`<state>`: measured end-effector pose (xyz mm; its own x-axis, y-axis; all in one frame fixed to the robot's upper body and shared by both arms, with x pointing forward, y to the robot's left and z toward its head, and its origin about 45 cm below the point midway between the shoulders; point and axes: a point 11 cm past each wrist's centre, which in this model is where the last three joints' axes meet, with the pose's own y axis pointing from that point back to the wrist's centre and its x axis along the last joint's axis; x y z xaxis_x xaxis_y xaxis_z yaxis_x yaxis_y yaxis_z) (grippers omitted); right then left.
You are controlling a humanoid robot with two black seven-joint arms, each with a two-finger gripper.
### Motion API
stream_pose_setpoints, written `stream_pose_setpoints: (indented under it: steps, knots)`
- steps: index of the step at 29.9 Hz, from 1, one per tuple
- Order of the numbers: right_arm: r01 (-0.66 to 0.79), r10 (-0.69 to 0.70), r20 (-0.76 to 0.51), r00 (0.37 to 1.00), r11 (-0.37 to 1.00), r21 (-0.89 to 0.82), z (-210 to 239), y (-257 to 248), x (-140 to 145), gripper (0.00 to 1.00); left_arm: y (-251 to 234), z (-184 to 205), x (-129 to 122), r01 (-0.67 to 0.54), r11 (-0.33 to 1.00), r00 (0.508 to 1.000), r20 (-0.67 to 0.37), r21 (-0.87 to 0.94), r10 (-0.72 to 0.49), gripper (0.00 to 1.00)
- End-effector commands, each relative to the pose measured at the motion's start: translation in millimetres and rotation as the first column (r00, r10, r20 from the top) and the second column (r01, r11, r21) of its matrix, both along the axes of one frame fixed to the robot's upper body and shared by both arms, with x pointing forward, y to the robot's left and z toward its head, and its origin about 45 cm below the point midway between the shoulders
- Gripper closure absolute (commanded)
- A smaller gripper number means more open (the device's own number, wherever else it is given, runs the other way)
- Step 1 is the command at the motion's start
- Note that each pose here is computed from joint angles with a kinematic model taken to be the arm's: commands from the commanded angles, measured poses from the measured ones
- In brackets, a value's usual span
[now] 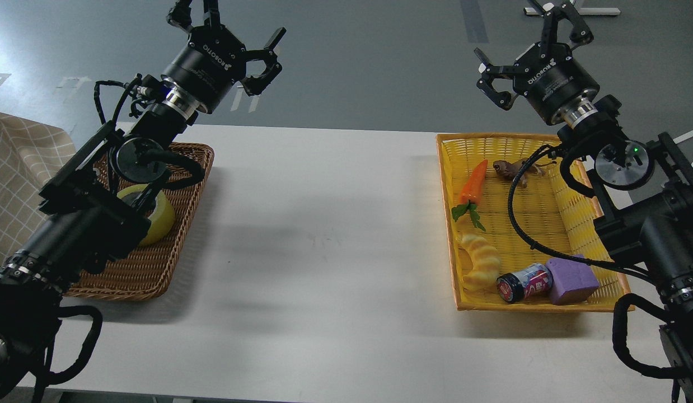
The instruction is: Place and transfer tape with both arms
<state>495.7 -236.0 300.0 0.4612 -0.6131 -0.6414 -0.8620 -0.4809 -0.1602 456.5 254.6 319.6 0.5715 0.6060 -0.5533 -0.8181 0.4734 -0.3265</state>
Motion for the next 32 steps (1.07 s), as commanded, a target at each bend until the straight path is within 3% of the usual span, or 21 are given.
stream_pose_setpoints:
  steps: [1, 12, 21, 32]
  knots:
    - [-0.004, 0.004, 0.005, 1.000, 1.000, 0.009, 2.8, 3.4, 0.9, 0.00, 3.3, -1.3, -8.8, 0.011, 1.000, 1.000, 0.005, 0.007, -0.011, 0.02]
    - [0.017, -0.019, 0.041, 0.999, 0.998, 0.067, 7.6, -2.4, -5.2, 0.00, -13.8, -4.4, -9.1, 0.034, 0.999, 0.999, 0.001, -0.036, -0.034, 0.02]
    - [0.027, -0.027, -0.006, 1.000, 0.995, 0.097, -17.9, -2.4, -14.9, 0.00, -18.0, -8.8, -7.5, 0.041, 0.999, 0.999, -0.012, -0.021, -0.041, 0.02]
    - [0.037, -0.036, -0.005, 0.999, 0.992, 0.121, -17.5, -3.1, -14.8, 0.00, -13.8, -22.1, -2.1, 0.017, 1.000, 0.999, -0.051, -0.011, -0.018, 0.02]
